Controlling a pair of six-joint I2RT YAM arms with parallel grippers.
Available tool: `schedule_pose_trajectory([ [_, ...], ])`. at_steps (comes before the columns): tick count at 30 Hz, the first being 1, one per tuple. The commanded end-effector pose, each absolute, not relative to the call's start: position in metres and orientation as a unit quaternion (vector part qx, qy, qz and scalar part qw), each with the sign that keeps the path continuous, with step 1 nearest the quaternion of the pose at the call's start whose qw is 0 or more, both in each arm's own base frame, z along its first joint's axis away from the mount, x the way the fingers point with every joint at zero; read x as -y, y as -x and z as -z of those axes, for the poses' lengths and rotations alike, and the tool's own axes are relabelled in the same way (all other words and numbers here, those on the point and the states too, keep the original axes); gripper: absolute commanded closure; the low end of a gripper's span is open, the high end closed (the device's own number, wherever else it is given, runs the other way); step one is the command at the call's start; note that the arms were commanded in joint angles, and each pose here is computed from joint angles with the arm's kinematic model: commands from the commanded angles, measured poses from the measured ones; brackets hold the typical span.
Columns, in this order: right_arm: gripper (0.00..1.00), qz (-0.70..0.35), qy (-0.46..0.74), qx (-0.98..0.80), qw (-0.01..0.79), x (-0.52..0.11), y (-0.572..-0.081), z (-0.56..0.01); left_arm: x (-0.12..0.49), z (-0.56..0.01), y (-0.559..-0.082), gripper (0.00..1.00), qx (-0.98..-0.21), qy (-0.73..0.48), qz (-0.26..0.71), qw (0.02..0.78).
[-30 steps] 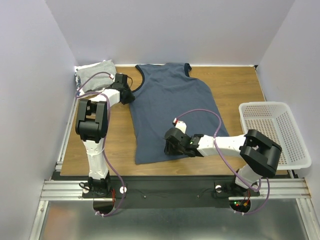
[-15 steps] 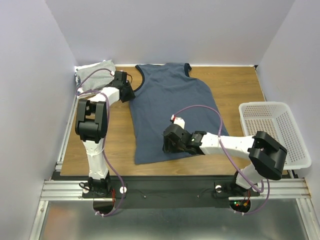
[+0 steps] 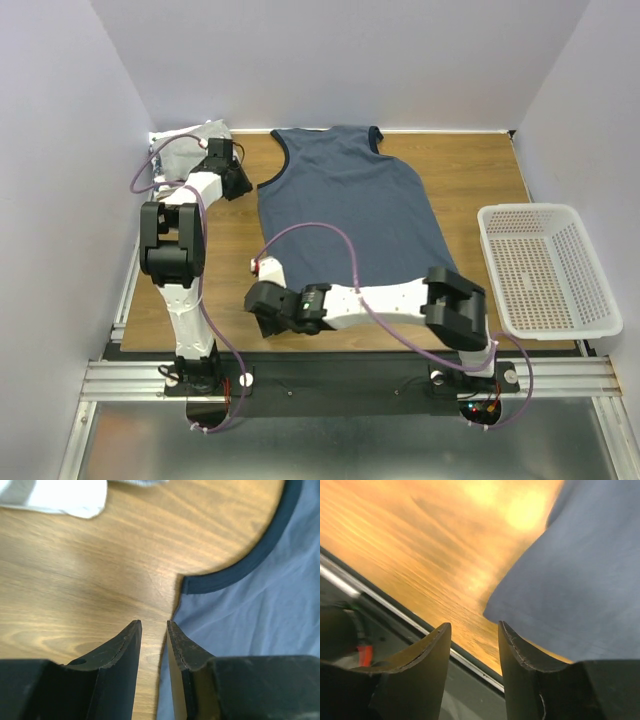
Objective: Fold and stack the tank tops
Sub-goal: Flatten the tank top out
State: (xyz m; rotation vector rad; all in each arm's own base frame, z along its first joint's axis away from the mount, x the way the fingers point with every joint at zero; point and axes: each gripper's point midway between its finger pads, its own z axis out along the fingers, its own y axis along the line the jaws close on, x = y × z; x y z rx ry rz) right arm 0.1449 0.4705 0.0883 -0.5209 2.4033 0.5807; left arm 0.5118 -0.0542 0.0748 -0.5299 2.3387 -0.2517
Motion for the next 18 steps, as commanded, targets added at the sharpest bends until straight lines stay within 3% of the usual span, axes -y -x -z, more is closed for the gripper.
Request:
schedule_pose_trajectory([
  [1, 0.52, -0.173, 0.216, -0.903, 0.328, -0.477, -0.147, -0.087, 0.066, -0.072, -0.515, 0.61, -0.913, 0.174, 0.111, 0.353],
  [12, 0.62, -0.099, 0.213, -0.911, 0.339, -0.463, -0.155, -0.054, 0.071, -0.054, -0.514, 0.61, -0.917, 0.173, 0.121, 0.339],
  [18, 0.77, -0.084, 0.214, -0.915, 0.331, -0.456, -0.153, -0.041, 0.073, -0.052, -0.516, 0.66, -0.916, 0.174, 0.126, 0.339],
])
